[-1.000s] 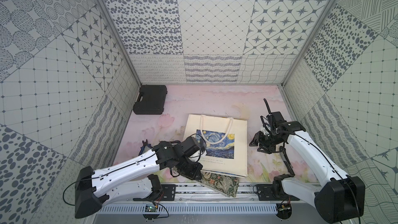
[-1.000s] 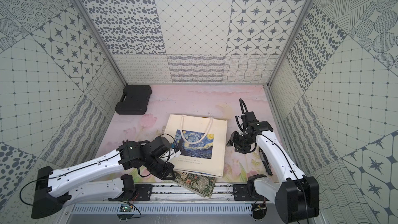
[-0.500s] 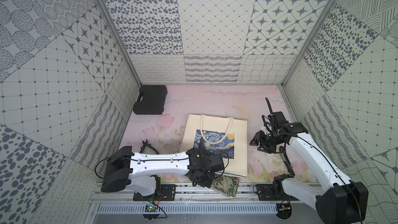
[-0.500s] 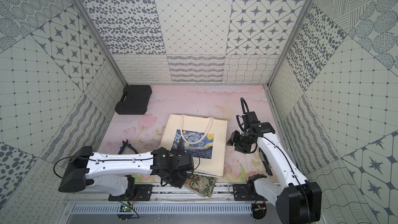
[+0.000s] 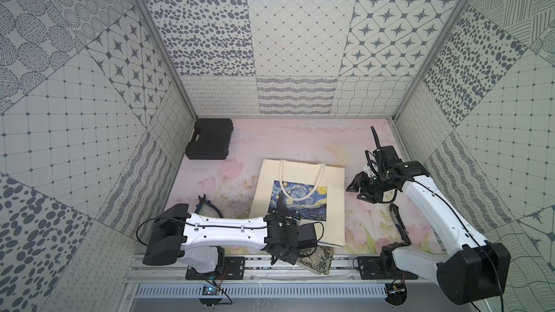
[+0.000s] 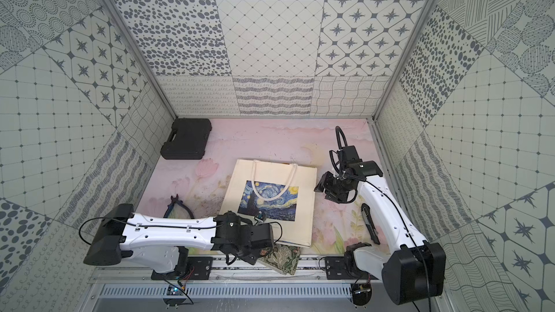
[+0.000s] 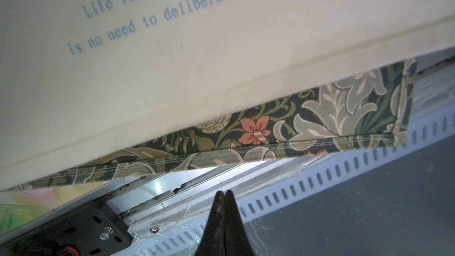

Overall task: Put away the canvas bag
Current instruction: Move the canvas bag to the center of the board.

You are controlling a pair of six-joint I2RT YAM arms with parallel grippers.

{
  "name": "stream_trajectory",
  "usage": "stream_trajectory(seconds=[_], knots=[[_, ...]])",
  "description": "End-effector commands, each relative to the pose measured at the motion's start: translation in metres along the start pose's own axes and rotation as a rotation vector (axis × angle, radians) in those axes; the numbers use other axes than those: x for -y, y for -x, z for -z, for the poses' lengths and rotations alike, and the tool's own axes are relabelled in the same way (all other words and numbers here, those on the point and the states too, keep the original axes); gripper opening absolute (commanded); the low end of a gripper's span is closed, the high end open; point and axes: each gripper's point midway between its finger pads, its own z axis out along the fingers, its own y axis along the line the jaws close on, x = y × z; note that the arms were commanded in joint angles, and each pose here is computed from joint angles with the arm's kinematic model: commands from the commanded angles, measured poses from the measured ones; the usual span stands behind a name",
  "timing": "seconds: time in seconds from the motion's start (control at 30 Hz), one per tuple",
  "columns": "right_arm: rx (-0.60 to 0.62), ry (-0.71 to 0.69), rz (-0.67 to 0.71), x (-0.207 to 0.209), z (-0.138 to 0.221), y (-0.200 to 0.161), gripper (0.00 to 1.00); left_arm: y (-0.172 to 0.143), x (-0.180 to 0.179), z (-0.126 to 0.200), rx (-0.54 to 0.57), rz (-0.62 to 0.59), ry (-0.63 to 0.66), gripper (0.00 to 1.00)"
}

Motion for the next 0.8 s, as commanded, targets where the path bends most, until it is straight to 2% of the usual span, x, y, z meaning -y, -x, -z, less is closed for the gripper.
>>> stream_trajectory(seconds=[0.0, 0.33, 0.47, 0.6, 0.77], knots=[[0.017, 0.014, 0.022, -0.011, 0.01, 0.007, 0.54, 0.004, -0.015, 0.0, 0.068, 0.022, 0.085, 0.0], [0.046, 0.035, 0.014, -0.015, 0.02, 0.006, 0.54, -0.029, -0.013, -0.019, -0.058, 0.047, 0.117, 0.0], [0.048, 0.038, 0.015, -0.014, 0.021, 0.003, 0.54, -0.028, -0.014, -0.027, -0.063, 0.038, 0.147, 0.0], [0.053, 0.049, 0.016, -0.015, 0.023, 0.003, 0.54, -0.017, -0.008, -0.037, -0.05, -0.033, 0.204, 0.0], [0.05, 0.063, 0.015, -0.015, 0.021, 0.003, 0.54, -0.014, -0.008, -0.049, -0.089, -0.068, 0.217, 0.0]])
